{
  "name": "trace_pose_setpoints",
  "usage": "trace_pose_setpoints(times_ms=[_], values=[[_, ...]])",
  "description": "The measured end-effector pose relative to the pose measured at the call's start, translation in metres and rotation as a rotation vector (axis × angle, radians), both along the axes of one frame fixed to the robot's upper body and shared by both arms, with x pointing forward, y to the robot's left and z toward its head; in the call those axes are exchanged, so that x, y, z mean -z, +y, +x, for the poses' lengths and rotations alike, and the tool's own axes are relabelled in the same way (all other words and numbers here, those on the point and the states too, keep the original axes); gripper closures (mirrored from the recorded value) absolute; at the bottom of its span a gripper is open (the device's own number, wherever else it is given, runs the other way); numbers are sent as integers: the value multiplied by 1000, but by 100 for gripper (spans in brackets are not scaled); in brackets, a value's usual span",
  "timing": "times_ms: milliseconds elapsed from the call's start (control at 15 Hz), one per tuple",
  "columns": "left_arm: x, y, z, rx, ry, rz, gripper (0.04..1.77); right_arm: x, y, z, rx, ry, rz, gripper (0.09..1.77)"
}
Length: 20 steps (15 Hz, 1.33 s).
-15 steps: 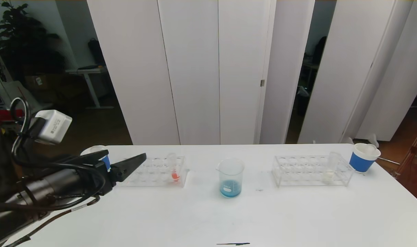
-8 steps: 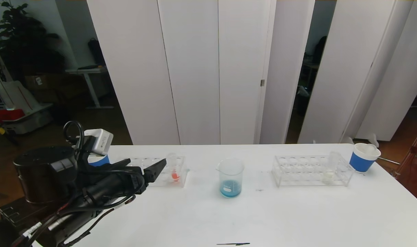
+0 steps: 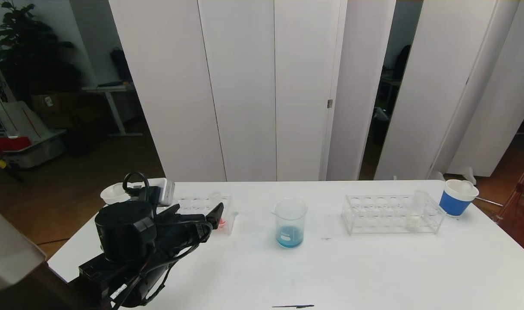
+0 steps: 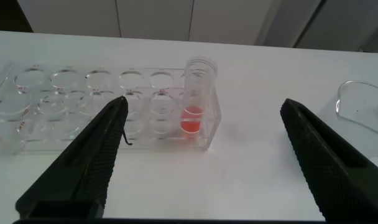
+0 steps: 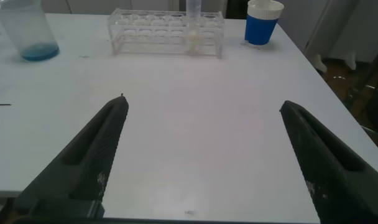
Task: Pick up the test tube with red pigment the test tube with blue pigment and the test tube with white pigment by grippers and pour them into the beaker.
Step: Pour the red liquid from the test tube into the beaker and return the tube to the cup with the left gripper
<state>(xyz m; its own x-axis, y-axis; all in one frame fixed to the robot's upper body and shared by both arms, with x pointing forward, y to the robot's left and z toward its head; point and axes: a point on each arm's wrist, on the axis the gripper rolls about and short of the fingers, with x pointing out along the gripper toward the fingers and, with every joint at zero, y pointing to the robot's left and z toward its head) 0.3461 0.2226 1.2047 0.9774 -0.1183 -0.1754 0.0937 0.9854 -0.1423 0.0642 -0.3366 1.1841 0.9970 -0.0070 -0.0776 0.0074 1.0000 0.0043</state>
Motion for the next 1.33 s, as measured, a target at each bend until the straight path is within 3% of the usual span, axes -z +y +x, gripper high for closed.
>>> trace_pose_setpoints(times_ms=[400,733,1200,1267,1333], values=[[28,-14,23,-17,-52,19,6,0,0,0,0,0,0,11],[41,-24,52,-71,-71,20,6,0,0,0,0,0,0,11],[62,-22,83,-117,-74,48,6,0,0,0,0,0,0,11],[63,-20,86,-121,-76,47,7,0,0,0,0,0,0,11],[63,-19,87,-124,-78,46,21,0,0,0,0,0,0,11]])
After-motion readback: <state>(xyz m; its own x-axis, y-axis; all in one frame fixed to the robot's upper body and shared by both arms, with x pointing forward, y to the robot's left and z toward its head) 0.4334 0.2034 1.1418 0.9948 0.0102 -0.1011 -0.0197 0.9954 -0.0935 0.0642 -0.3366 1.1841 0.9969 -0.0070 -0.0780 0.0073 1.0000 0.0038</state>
